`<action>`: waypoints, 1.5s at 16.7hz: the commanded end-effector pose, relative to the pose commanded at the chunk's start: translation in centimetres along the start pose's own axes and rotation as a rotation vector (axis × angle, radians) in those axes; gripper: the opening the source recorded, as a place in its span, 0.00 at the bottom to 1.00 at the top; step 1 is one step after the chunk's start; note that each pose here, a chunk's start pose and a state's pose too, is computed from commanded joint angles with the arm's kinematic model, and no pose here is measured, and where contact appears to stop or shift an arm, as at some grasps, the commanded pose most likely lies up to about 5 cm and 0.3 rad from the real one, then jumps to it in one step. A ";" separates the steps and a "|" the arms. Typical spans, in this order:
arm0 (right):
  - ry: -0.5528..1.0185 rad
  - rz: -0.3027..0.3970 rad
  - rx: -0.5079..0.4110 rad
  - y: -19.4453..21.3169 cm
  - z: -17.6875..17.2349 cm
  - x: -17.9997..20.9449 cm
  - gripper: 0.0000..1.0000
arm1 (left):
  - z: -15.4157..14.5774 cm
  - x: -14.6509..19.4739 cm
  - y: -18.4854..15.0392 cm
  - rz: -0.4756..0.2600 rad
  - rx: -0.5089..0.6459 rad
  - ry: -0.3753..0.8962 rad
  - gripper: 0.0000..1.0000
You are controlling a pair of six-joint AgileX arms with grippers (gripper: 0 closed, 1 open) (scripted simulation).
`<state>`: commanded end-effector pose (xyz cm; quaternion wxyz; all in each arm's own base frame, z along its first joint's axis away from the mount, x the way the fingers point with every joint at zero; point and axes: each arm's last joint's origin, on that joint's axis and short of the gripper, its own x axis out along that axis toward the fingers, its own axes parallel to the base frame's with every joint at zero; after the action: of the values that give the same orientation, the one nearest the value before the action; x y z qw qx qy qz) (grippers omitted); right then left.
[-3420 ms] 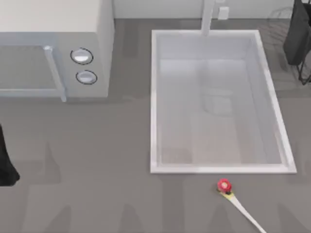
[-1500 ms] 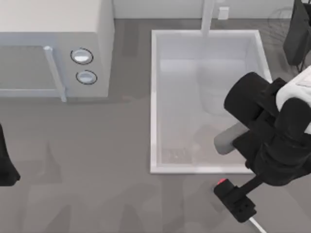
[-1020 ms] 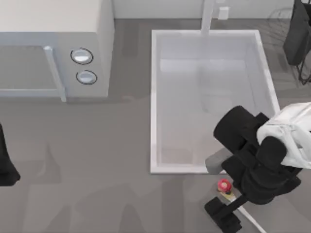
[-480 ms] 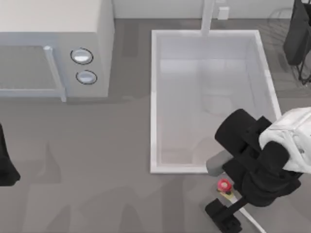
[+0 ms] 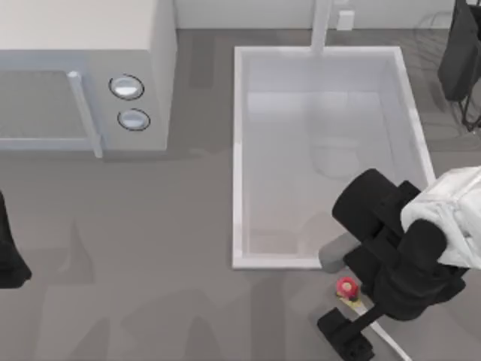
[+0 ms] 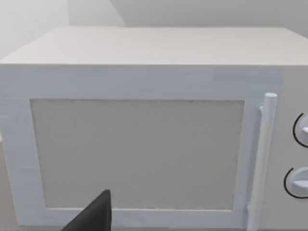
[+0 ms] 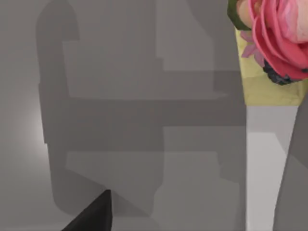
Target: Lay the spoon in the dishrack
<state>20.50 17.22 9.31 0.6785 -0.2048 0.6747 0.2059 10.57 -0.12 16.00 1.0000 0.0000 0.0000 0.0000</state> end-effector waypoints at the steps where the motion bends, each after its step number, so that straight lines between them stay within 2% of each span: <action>1: 0.000 0.000 0.000 0.0 0.0 0.0 0.17 | 0.0 0.0 0.0 0.000 0.000 0.000 1.00; 3: 0.000 0.000 0.000 0.0 0.0 0.0 0.02 | 0.0 0.0 0.0 0.000 0.000 0.000 1.00; 4: 0.000 0.000 0.000 0.0 0.0 0.0 0.00 | 0.0 0.0 0.0 0.000 0.000 0.000 1.00; 11: 0.000 0.000 0.000 0.0 0.0 0.0 0.00 | 0.0 0.0 0.0 0.000 0.000 0.000 1.00; 12: -0.037 0.000 0.002 0.0 0.1 -2.2 0.00 | 0.0 0.0 0.0 0.000 0.000 0.000 1.00; 15: -0.042 0.000 0.002 0.1 0.6 -3.1 0.00 | 0.0 0.0 0.0 0.000 0.000 0.000 1.00; 17: -0.051 0.001 0.005 0.2 1.6 -5.0 0.00 | 0.0 0.0 0.0 0.000 0.000 0.000 1.00; 21: -0.019 -0.002 0.006 0.3 2.5 -10.8 0.00 | 0.0 0.0 0.0 0.000 0.000 0.000 1.00; 25: 0.009 -0.005 0.000 0.3 1.7 -17.4 0.00 | 0.0 0.0 0.0 0.000 0.000 0.000 1.00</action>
<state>21.66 18.32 26.75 0.6761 -0.2072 0.6772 0.2034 10.57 -0.12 16.00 1.0000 0.0000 0.0000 0.0000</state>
